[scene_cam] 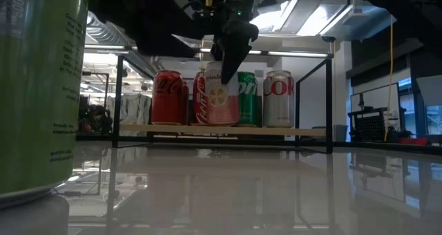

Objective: Place canned beverage on shelf
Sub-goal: Put the pink soda can on the shelf

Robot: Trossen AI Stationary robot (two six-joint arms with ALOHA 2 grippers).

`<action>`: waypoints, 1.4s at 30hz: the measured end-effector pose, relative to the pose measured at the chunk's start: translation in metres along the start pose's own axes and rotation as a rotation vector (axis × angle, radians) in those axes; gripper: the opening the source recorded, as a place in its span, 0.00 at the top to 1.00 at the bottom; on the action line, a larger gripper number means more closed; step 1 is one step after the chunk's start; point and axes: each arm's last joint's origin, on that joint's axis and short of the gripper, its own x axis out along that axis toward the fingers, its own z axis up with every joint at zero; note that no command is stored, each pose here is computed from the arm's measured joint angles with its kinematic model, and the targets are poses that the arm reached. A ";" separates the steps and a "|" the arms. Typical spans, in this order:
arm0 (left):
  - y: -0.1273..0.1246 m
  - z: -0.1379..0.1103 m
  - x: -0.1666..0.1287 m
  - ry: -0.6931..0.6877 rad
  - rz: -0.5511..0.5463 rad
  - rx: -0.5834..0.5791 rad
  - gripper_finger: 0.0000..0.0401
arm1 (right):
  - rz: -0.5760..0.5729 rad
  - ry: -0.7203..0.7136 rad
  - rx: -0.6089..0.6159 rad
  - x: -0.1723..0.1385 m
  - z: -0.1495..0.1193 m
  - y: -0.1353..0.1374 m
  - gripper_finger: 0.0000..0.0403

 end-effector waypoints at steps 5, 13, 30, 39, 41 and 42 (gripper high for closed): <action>-0.001 -0.009 0.019 0.006 -0.061 -0.024 0.13 | 0.000 0.000 0.000 0.000 0.000 0.000 0.25; 0.007 -0.026 0.047 0.030 -0.035 -0.034 0.13 | -0.002 -0.005 0.000 0.000 0.000 0.000 0.25; 0.030 -0.031 0.069 0.009 0.026 -0.078 0.13 | -0.002 -0.005 0.000 0.000 0.001 0.000 0.25; 0.033 -0.031 0.070 0.011 0.033 -0.081 0.13 | -0.003 -0.006 0.000 0.000 0.000 0.000 0.25; 0.033 -0.031 0.070 0.011 0.033 -0.080 0.13 | -0.003 -0.006 0.000 0.000 0.000 0.000 0.25; 0.033 -0.031 0.070 0.012 0.033 -0.080 0.13 | -0.003 -0.006 0.000 0.000 0.000 0.000 0.25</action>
